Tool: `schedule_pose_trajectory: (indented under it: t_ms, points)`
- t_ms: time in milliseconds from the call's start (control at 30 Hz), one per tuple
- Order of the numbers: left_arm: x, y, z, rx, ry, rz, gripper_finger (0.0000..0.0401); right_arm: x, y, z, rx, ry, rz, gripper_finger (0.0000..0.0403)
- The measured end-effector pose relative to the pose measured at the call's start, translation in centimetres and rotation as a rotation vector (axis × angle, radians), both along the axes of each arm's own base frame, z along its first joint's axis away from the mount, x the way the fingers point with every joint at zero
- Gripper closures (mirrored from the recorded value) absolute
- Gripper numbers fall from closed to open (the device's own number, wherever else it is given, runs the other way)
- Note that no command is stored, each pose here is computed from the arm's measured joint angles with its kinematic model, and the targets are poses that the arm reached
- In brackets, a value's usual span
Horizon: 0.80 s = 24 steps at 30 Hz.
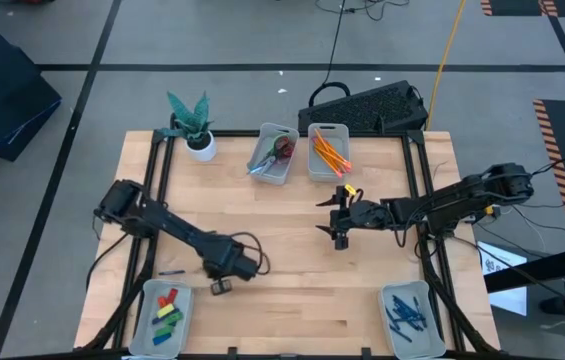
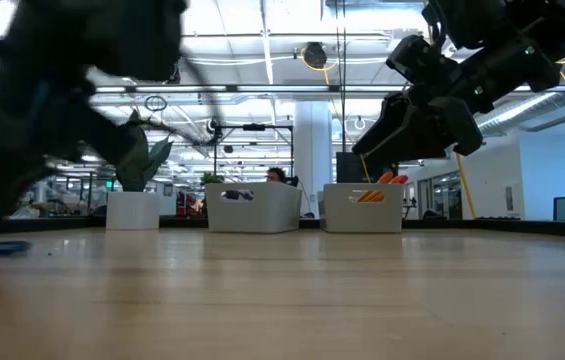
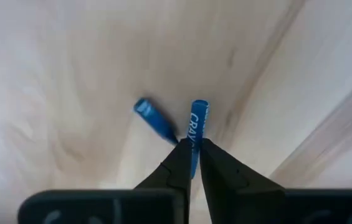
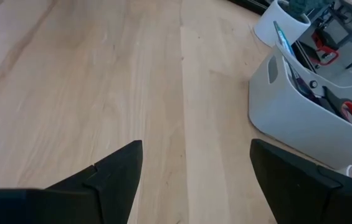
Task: Sort crayons/erasers/pens/pencils in bins
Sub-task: Put the blue crayon into the bottom right bin
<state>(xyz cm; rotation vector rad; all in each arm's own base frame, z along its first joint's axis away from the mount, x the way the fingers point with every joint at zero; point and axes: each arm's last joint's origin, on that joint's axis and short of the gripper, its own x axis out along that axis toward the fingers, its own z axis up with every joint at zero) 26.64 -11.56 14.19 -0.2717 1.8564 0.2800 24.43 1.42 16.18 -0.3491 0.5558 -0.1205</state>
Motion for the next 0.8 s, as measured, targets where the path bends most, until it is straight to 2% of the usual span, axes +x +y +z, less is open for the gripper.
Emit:
schedule_pose_trajectory:
  t_ms: [100, 233, 333, 433, 567, 733, 800]
  points:
    - [1.4, 0.3, 1.5, 0.007, -0.113, 0.007, 0.0371, -0.1, 0.0, 0.2, 0.0, -0.005, 0.002, 0.0112]
    - [4.1, 0.4, 2.8, -0.016, -0.339, -0.023, 0.0386, -0.4, 0.3, 0.1, 0.011, 0.027, 0.034, 0.0112]
    - [4.7, 0.6, 3.2, -0.031, -0.38, -0.023, 0.0398, -0.7, 0.9, -0.3, 0.013, 0.073, 0.057, 0.0112]
    - [4.6, 0.6, 3.1, -0.025, -0.378, -0.023, 0.0391, -0.8, 1.6, -0.4, 0.021, 0.082, 0.08, 0.0112]
    - [5.1, 0.7, 3.0, 0.044, -0.434, -0.04, 0.036, -0.8, 2.2, -0.3, 0.05, 0.067, 0.085, 0.0112]
    - [7.1, 1.0, 3.0, 0.146, -0.646, -0.129, 0.029, -0.9, 2.6, -0.3, 0.071, 0.067, 0.089, 0.0112]
    - [7.5, 0.8, 2.8, 0.156, -0.698, -0.166, 0.0263, -1.0, 2.9, -0.4, 0.078, 0.071, 0.095, 0.0112]
